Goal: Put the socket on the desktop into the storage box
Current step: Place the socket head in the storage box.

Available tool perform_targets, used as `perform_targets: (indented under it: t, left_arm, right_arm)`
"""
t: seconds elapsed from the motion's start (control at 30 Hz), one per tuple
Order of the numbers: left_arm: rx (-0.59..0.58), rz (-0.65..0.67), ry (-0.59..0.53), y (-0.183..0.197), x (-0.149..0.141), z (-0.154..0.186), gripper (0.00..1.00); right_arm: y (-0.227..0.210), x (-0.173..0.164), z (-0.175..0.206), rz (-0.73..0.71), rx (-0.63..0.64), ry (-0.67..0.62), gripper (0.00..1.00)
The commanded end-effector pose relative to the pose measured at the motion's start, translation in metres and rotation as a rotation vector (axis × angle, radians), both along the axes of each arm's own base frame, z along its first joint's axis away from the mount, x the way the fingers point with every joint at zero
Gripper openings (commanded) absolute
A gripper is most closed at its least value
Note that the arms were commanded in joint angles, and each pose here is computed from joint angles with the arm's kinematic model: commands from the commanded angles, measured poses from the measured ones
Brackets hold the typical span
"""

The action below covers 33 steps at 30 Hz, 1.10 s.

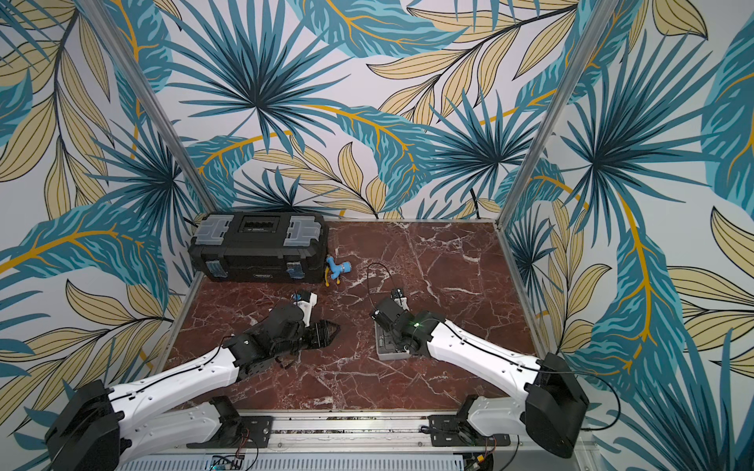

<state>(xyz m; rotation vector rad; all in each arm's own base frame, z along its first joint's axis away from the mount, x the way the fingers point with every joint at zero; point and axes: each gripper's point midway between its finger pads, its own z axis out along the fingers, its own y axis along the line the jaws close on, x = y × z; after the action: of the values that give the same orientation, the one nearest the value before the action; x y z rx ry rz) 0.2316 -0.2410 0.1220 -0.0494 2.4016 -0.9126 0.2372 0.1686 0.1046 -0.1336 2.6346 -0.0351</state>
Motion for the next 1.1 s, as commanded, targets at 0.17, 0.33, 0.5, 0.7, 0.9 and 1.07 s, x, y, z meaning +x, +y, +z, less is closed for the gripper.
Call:
perform_targets:
  t: [0.17,0.33,0.5,0.7,0.9,1.07]
  left_arm:
    - [0.024,-0.009,-0.003,0.004,-0.002,-0.012,0.61]
    - [0.021,-0.017,-0.001,0.000,0.000,-0.013,0.61]
    - [0.019,-0.018,0.006,-0.002,0.000,-0.015,0.61]
    - [0.027,-0.011,0.013,0.001,-0.001,-0.019,0.61]
    - [0.020,-0.018,0.005,-0.002,0.000,-0.016,0.60]
    - [0.025,-0.029,-0.010,-0.005,0.003,-0.005,0.60]
  right_arm:
    - [0.002,0.011,-0.012,-0.016,-0.020,0.011,0.00]
    - [0.008,0.013,-0.010,-0.012,0.005,0.006,0.00]
    - [0.014,0.015,-0.005,-0.012,0.041,-0.002,0.00]
    - [0.015,0.015,-0.003,-0.001,0.050,-0.010,0.17]
    - [0.020,0.014,0.014,0.034,0.113,-0.054,0.52]
    - [0.013,0.013,0.046,0.042,0.164,-0.148,0.68]
